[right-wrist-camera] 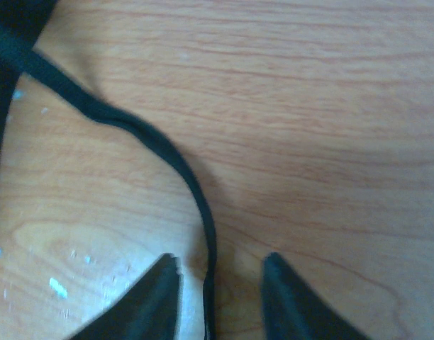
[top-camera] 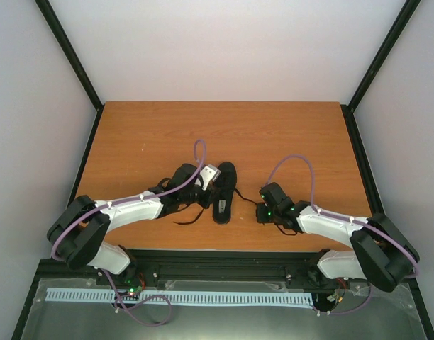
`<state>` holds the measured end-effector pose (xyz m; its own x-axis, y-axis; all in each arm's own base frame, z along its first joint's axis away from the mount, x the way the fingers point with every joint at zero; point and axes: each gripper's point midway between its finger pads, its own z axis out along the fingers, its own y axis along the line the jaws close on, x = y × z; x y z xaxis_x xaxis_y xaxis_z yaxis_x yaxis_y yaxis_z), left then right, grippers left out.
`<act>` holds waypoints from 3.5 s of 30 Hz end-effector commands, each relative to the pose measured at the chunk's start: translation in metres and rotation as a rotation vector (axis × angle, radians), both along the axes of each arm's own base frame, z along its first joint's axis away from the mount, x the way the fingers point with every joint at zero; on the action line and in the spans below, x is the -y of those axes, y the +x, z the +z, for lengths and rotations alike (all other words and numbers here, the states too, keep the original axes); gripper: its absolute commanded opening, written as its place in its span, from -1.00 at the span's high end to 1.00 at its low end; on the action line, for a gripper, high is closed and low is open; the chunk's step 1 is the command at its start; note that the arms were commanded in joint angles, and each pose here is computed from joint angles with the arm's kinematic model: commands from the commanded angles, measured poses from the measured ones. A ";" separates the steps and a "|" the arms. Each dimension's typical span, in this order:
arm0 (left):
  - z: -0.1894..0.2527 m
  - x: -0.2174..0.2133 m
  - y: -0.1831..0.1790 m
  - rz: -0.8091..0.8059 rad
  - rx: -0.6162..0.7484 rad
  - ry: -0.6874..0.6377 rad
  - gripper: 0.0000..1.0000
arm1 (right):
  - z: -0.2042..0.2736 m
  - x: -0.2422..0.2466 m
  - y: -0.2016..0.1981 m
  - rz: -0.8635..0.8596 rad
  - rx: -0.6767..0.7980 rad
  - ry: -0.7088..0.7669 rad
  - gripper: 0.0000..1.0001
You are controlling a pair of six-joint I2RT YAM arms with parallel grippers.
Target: Tie the shoes
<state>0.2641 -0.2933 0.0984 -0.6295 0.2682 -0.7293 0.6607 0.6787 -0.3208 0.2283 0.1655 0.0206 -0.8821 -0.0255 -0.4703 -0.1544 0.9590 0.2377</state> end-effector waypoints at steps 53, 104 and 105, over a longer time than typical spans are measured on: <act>0.030 0.028 0.006 -0.004 -0.063 -0.121 0.98 | 0.099 -0.128 0.029 0.405 0.427 0.316 -0.16; 0.018 0.015 0.014 0.038 -0.028 -0.036 0.79 | 0.096 -0.144 0.062 0.168 0.430 0.339 0.94; 0.019 0.014 0.014 0.041 -0.021 -0.032 0.67 | 0.095 -0.143 0.062 0.165 0.429 0.335 0.94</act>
<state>0.2802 -0.3068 0.1110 -0.6741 0.1859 -0.7149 0.6048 0.6946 -0.3896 0.2742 0.3058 0.0837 -0.6670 -0.0328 -0.7443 -0.4723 0.7913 0.3883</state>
